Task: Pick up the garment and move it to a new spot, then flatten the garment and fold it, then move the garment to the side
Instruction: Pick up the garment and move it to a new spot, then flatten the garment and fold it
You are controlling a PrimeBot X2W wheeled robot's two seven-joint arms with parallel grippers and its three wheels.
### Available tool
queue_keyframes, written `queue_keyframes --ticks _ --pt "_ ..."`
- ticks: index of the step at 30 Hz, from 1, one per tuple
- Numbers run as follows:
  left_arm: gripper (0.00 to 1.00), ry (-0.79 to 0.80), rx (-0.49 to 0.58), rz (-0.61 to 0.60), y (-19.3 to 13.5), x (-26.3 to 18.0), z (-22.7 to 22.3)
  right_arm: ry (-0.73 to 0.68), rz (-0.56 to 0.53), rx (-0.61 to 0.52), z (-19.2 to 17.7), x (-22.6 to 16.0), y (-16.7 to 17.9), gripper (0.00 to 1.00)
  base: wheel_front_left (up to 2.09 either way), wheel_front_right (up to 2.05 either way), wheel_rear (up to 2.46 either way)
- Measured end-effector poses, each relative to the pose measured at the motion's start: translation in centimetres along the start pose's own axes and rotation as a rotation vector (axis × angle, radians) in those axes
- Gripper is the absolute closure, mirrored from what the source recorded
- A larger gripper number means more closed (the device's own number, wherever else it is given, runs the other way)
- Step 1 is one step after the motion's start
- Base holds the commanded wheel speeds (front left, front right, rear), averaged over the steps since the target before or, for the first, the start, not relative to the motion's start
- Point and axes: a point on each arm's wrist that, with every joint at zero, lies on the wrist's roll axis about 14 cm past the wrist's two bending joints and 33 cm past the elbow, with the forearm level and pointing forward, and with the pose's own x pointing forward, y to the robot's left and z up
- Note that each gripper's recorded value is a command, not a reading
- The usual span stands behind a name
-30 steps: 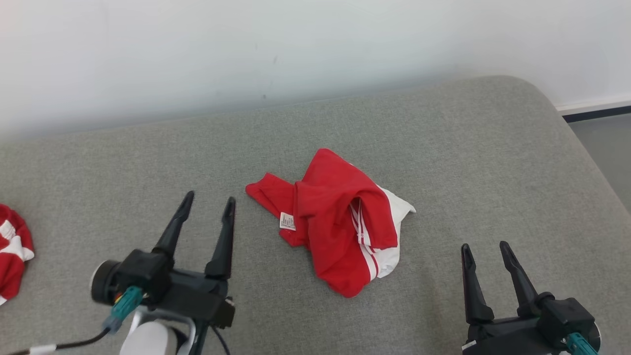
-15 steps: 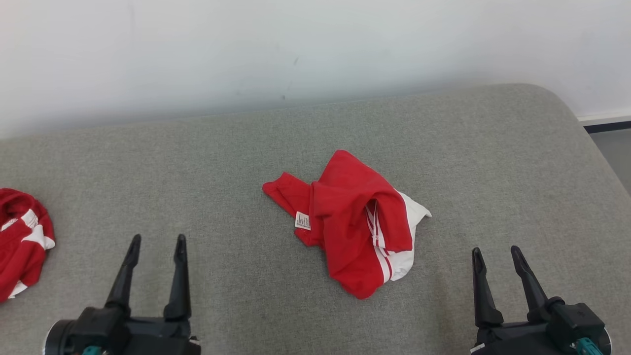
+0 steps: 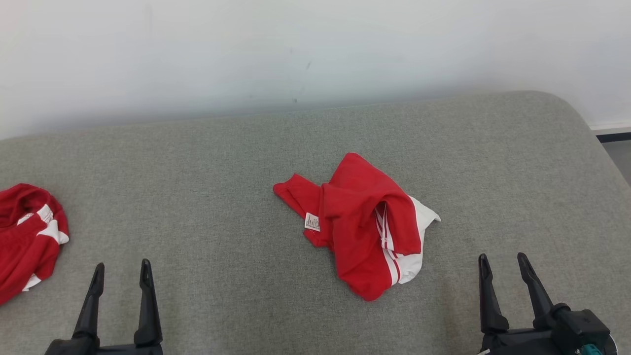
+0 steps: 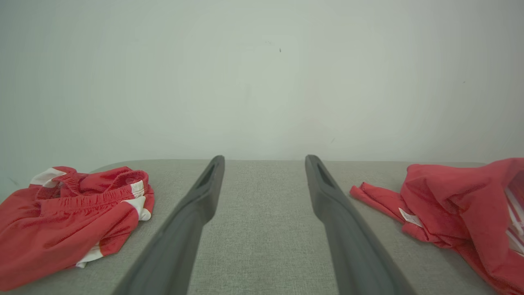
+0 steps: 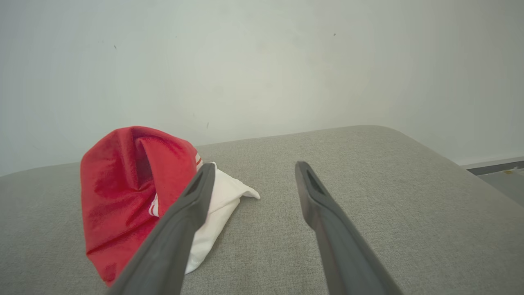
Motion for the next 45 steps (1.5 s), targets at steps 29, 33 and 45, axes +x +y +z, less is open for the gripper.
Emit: queue_keyframes --ticks 29,33,45 --pt "0.0 0.133 0.121 0.016 0.7 -3.0 -3.4 0.024 0.021 -0.036 -0.7 -1.4 0.5 0.0 0.0 0.0 0.0" --pt "0.0 0.147 0.13 0.0 0.3 -3.2 -3.8 0.032 0.023 -0.04 -0.9 -1.5 0.5 0.0 0.0 0.0 0.0" --pt "0.0 0.154 0.133 0.001 -0.1 -3.6 -4.0 0.049 0.028 -0.04 -1.4 -1.6 0.7 0.0 0.0 0.0 0.0"
